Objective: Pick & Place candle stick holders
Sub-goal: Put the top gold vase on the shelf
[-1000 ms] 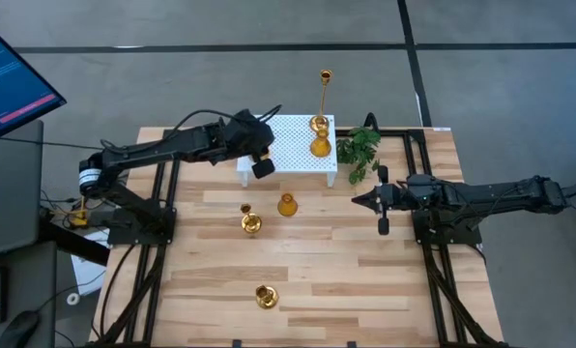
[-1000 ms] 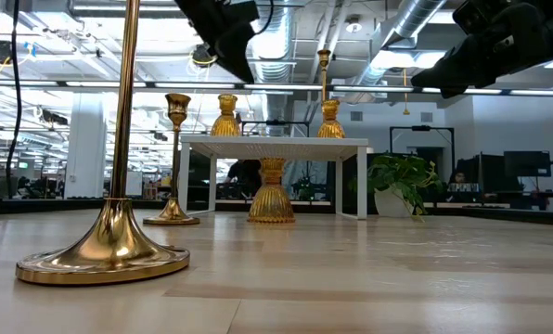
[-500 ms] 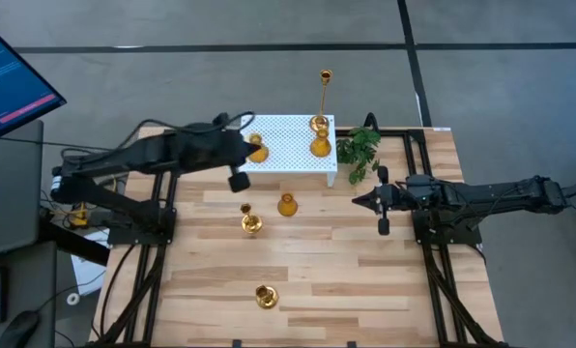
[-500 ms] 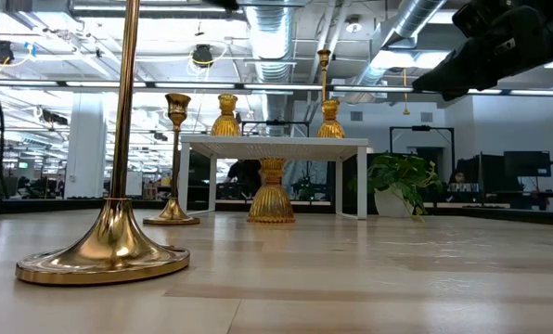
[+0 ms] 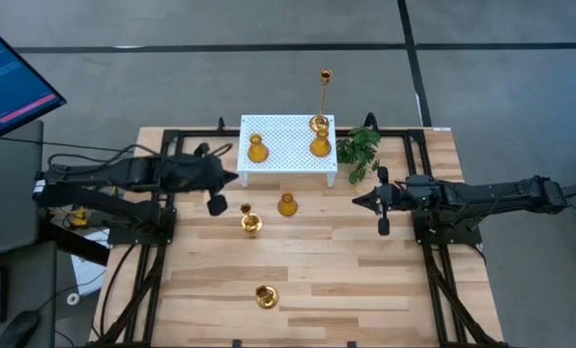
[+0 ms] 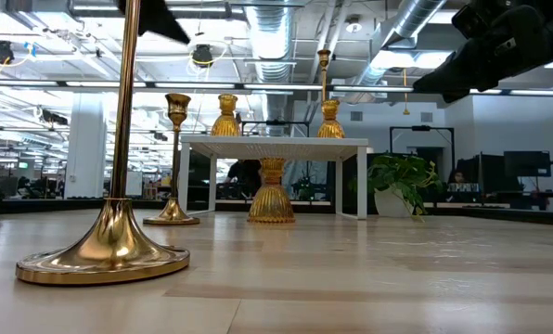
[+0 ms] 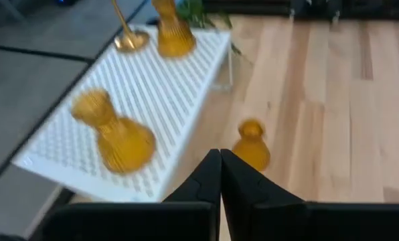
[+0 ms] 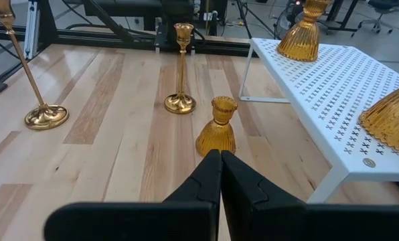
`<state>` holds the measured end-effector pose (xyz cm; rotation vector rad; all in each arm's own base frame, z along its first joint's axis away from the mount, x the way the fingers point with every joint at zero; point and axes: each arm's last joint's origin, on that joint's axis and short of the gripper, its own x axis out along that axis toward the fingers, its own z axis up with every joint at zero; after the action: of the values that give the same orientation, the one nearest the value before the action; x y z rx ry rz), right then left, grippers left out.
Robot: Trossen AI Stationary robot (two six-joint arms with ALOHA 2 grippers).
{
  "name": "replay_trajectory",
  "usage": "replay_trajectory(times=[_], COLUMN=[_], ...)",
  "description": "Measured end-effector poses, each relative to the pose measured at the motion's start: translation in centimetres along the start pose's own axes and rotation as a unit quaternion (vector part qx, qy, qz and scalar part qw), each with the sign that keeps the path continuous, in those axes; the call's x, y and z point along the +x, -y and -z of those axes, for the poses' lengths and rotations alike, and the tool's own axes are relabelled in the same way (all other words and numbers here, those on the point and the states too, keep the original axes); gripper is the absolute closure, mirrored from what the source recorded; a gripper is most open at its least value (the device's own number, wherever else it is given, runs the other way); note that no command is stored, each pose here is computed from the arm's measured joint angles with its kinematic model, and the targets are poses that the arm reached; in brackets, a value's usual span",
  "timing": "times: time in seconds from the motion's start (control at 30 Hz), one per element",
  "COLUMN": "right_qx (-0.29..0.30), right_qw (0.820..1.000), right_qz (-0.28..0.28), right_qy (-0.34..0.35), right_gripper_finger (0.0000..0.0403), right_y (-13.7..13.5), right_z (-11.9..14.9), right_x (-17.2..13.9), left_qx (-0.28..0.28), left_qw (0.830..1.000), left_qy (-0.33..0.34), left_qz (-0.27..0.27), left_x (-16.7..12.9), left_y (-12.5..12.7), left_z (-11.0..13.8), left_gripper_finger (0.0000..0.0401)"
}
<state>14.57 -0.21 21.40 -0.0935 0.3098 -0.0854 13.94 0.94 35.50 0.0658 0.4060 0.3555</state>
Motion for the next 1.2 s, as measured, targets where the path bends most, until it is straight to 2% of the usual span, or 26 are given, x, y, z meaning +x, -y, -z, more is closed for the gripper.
replay_trajectory(times=[0.1,0.27,0.5,0.63,0.83,1.0,1.2], right_qx=[0.0,0.0,0.0,0.0,0.0,0.0,0.0], right_qw=[1.0,1.0,1.0,1.0,1.0,1.0,1.0], right_qz=[0.0,0.0,0.0,0.0,0.0,0.0,0.0], right_qy=[0.0,0.0,0.0,0.0,0.0,0.001,0.001], right_gripper_finger=[0.0403,0.0403,0.0403,0.0403,0.0403,0.0403,0.0403], right_y=[0.0,0.0,0.0,0.0,0.0,0.0,0.0], right_z=[0.0,0.0,0.0,0.0,0.0,0.0,0.0], right_x=[0.0,0.0,0.0,0.0,0.0,0.0,0.0], left_qx=[-0.005,-0.008,-0.005,0.023,0.03,0.023,0.022], left_qw=[1.0,0.998,0.997,0.996,0.991,0.987,0.985], left_qy=[-0.008,-0.013,0.015,0.039,0.08,0.064,0.041], left_qz=[-0.003,-0.068,-0.075,-0.078,-0.103,-0.145,-0.166], left_x=[0.3,1.6,4.1,4.8,5.0,6.1,9.0], left_y=[0.2,0.2,1.2,1.4,0.9,-0.2,-1.0], left_z=[1.7,3.9,6.0,6.1,5.1,5.2,5.5], left_gripper_finger=[0.0396,0.0397,0.0398,0.0396,0.0397,0.0398,0.0398])
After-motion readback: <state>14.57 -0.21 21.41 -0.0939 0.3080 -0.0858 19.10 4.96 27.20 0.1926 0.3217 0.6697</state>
